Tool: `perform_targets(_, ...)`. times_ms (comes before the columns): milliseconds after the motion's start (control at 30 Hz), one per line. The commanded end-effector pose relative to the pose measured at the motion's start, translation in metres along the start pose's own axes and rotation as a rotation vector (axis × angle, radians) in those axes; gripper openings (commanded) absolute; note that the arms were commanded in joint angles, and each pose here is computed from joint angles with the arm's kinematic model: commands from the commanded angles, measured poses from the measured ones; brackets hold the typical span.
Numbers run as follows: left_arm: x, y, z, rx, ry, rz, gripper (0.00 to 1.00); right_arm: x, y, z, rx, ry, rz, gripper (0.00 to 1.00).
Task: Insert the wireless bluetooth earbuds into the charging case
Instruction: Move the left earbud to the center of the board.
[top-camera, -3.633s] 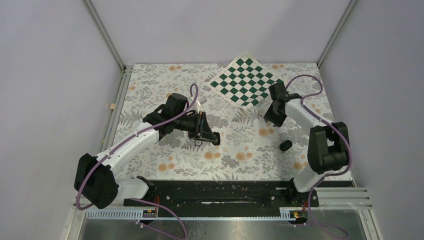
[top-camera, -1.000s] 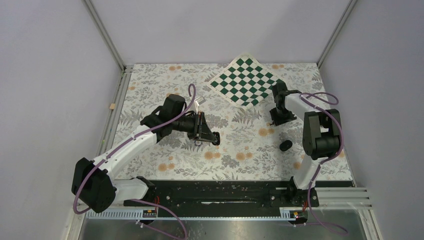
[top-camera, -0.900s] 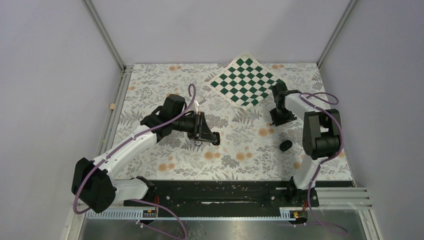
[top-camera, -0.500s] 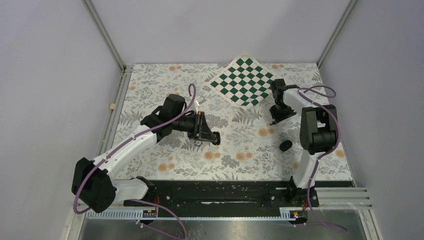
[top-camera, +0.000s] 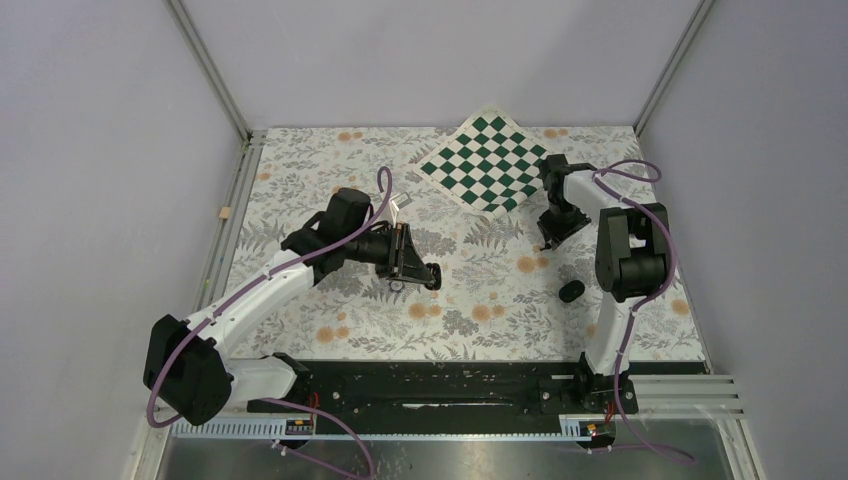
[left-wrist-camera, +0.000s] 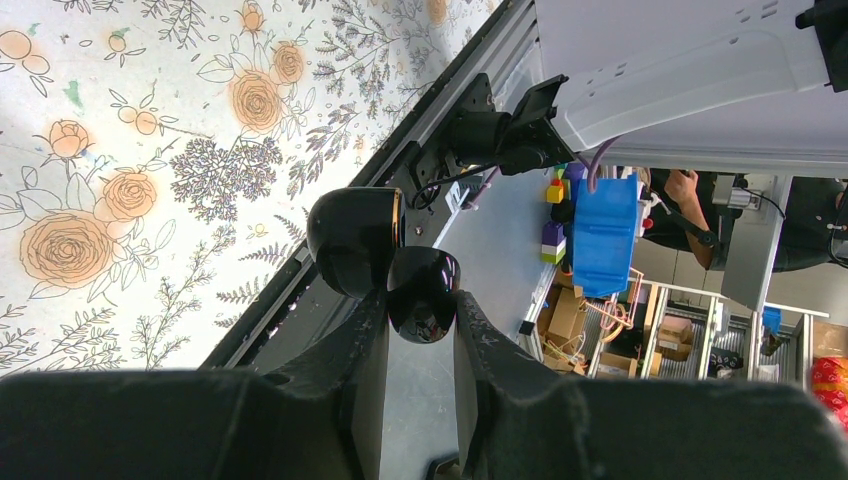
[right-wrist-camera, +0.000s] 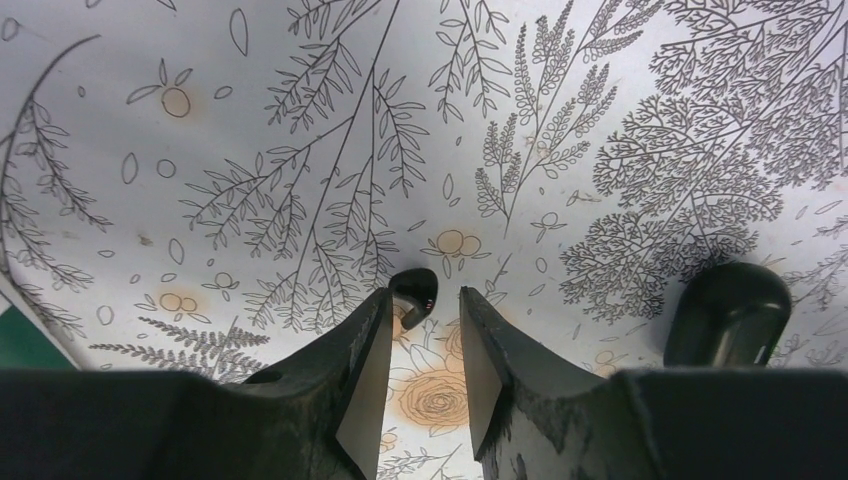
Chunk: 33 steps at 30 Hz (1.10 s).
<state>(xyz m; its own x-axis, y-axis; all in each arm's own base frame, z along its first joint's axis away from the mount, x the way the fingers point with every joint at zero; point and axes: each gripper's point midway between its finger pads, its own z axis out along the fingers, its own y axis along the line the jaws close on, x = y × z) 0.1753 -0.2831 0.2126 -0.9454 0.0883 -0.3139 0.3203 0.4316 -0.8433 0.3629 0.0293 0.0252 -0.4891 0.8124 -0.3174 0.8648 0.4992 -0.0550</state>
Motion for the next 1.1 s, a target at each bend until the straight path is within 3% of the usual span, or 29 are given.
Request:
perform_targets(0, -0.006, -0.015, -0.003, 0.057, -0.018, 0.072, 0.00, 0.001, -0.005, -0.008, 0.030, 0.011, -0.071, 0.38)
perform_targets(733, 0.000, -0.010, -0.003, 0.054, -0.012, 0.076, 0.00, 0.013, 0.002, -0.012, 0.003, 0.007, -0.159, 0.43)
perform_targets(1067, 0.001, -0.012, -0.007, 0.058, -0.022, 0.085, 0.00, 0.023, 0.000, -0.012, -0.150, 0.033, -0.203, 0.43)
